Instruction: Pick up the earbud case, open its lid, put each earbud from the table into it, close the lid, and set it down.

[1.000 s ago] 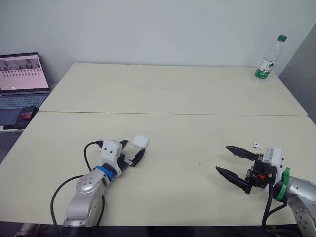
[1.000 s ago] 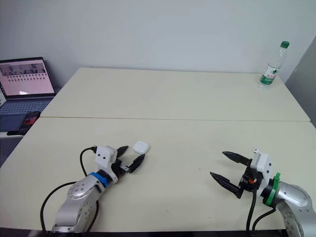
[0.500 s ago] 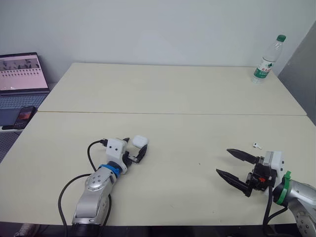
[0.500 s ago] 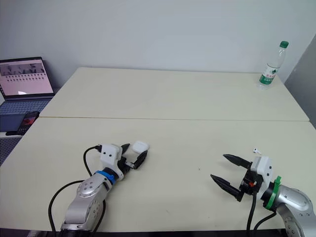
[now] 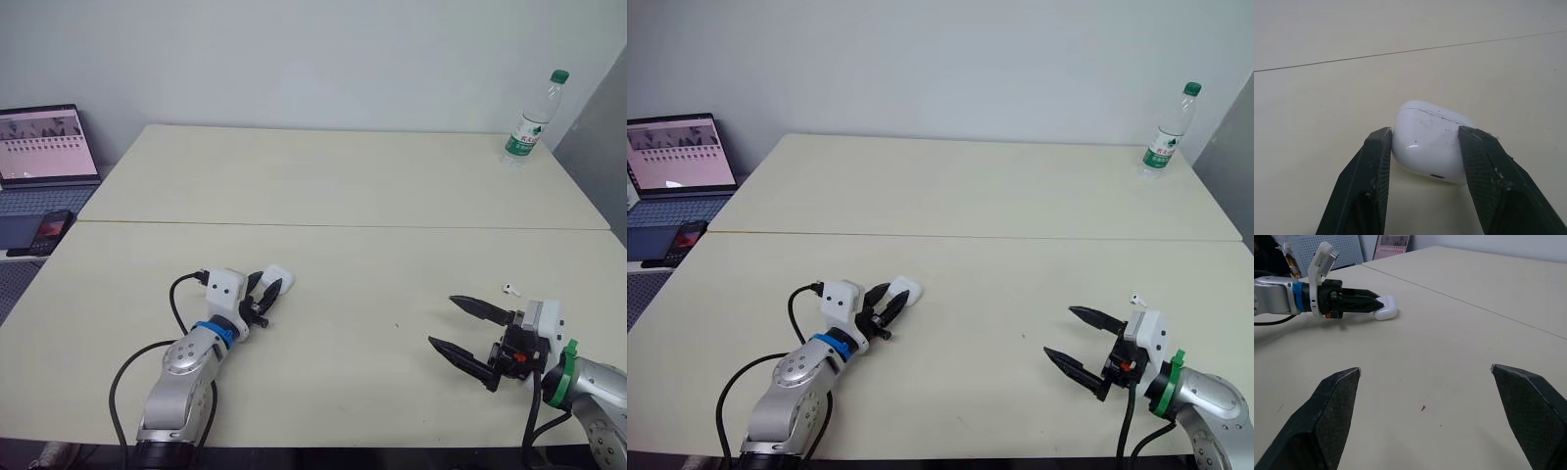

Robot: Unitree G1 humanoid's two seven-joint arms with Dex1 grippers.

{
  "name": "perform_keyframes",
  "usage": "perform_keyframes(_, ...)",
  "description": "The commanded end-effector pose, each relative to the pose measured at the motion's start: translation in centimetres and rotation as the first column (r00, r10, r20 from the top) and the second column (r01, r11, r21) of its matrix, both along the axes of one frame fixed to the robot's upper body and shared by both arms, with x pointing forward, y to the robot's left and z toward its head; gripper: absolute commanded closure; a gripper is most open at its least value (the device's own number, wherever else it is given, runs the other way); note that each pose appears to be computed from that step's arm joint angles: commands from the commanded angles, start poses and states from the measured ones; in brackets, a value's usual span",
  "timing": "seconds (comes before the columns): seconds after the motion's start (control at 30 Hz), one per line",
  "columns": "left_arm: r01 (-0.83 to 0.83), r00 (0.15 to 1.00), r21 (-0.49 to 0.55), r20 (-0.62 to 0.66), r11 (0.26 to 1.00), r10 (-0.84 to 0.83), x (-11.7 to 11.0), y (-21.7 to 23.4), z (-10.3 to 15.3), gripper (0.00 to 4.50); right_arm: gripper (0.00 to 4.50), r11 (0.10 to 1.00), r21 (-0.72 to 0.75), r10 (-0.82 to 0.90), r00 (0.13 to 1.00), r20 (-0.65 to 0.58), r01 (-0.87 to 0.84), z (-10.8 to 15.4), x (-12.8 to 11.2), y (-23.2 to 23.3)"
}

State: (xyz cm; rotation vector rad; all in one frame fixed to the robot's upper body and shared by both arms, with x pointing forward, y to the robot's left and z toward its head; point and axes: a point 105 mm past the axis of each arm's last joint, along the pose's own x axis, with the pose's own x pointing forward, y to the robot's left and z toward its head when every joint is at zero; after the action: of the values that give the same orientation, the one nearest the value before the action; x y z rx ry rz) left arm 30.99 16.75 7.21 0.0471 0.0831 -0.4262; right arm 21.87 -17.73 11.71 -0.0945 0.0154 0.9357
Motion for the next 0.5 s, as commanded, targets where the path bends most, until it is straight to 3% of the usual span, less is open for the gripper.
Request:
perform_keyframes(0.03,0.008,1.0,0.024,-0.025,1.0,-0.007,-0.26,0.12,-0.57,2.32,0.0,1.0,-0.014,0.002,0.998,0.061,-0.001,1.12,-0.07,0.09)
perform_keyframes(0.17,0.007,1.0,0.053,-0.016,0.999,-0.006,-0.29,0.48,-0.48,2.32,0.0,1.0,-0.015,-0.002,0.998,0.061,0.003,1.05,0.01,0.0)
perform_keyframes(0.3,0.0,1.0,0.072,-0.017,0.997,0.001,-0.34,0.81,-0.51,1.42,0.0,1.0,-0.014,-0.004,0.998,0.061,0.005,1.0,0.01,0.02)
perform_keyframes(0.4,-0.001,1.0,0.099,-0.025,0.995,0.004,-0.24,0.94,-0.57,0.46,0.0,1.0,-0.014,-0.004,0.998,0.062,0.005,0.99,0.0,0.02)
perform_keyframes(0.5,0.012,0.999,0.11,-0.047,0.994,-0.007,-0.17,0.8,-0.64,0.46,0.0,1.0,-0.015,-0.006,0.998,0.061,0.007,0.94,0.01,-0.01)
